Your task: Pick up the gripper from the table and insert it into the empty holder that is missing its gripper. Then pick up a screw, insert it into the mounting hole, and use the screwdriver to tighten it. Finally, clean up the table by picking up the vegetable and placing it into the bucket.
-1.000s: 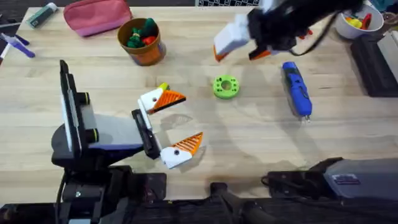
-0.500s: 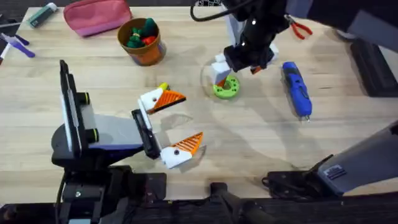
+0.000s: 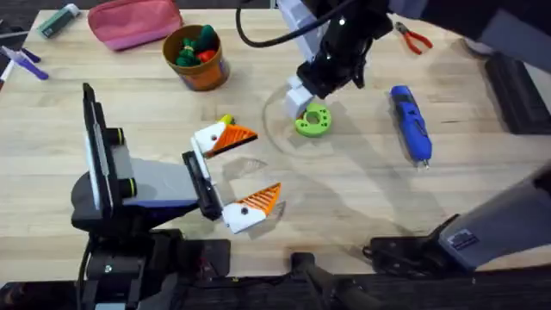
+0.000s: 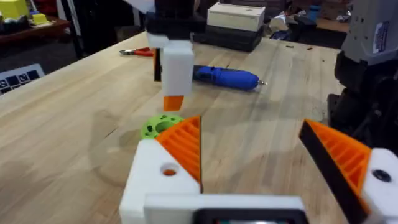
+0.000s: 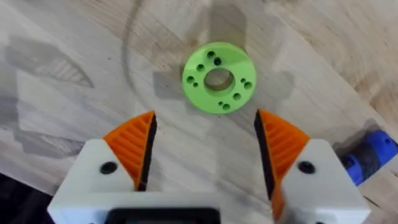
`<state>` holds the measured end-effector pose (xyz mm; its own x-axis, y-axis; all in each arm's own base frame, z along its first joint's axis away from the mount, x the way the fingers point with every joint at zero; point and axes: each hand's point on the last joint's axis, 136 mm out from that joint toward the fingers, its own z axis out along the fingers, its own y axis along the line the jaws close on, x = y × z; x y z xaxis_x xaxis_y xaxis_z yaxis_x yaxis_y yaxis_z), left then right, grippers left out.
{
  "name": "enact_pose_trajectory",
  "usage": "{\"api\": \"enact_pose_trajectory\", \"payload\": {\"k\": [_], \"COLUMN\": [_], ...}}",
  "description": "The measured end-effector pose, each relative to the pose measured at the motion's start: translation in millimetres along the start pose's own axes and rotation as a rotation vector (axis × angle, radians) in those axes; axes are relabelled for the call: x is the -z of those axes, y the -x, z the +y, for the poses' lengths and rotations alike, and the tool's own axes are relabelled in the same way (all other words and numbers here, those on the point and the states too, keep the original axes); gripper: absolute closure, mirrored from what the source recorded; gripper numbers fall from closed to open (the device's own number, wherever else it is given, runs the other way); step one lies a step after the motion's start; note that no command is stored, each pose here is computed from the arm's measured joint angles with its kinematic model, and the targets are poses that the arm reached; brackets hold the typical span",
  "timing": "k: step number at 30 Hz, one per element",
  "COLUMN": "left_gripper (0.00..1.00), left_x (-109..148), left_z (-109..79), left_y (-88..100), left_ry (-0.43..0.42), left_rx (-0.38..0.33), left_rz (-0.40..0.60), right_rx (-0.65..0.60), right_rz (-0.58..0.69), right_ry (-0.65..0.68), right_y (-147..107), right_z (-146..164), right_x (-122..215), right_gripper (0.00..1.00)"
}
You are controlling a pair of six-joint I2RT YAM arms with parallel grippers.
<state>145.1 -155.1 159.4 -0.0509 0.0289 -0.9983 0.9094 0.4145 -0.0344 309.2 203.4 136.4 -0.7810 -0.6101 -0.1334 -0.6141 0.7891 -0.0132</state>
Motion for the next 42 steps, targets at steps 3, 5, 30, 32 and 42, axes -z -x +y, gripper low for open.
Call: {"api": "enact_pose_trajectory", "payload": {"k": [3, 5, 30, 32, 42], "left_gripper": [0.016, 0.015, 0.016, 0.015, 0.015], "left_x": [0, 0, 0, 0, 0], "left_z": [0.0, 0.0, 0.0, 0.0, 0.0], "left_y": [0.0, 0.0, 0.1, 0.0, 0.0], "left_ry": [0.000, 0.000, 0.000, 0.000, 0.000], "left_rx": [0.000, 0.000, 0.000, 0.000, 0.000], "left_rz": [0.000, 0.000, 0.000, 0.000, 0.000], "right_rx": [0.007, 0.012, 0.024, 0.024, 0.029], "right_rz": [0.032, 0.059, 0.090, 0.091, 0.094], "right_ry": [0.008, 0.011, -0.007, -0.014, -0.022], "right_y": [1, 0, 15, 14, 17], "right_z": [-3, -6, -15, -16, -16], "right_x": [-14, -25, -74, -74, -81], "right_gripper": [0.155, 0.199, 0.643, 0.649, 0.722]}}
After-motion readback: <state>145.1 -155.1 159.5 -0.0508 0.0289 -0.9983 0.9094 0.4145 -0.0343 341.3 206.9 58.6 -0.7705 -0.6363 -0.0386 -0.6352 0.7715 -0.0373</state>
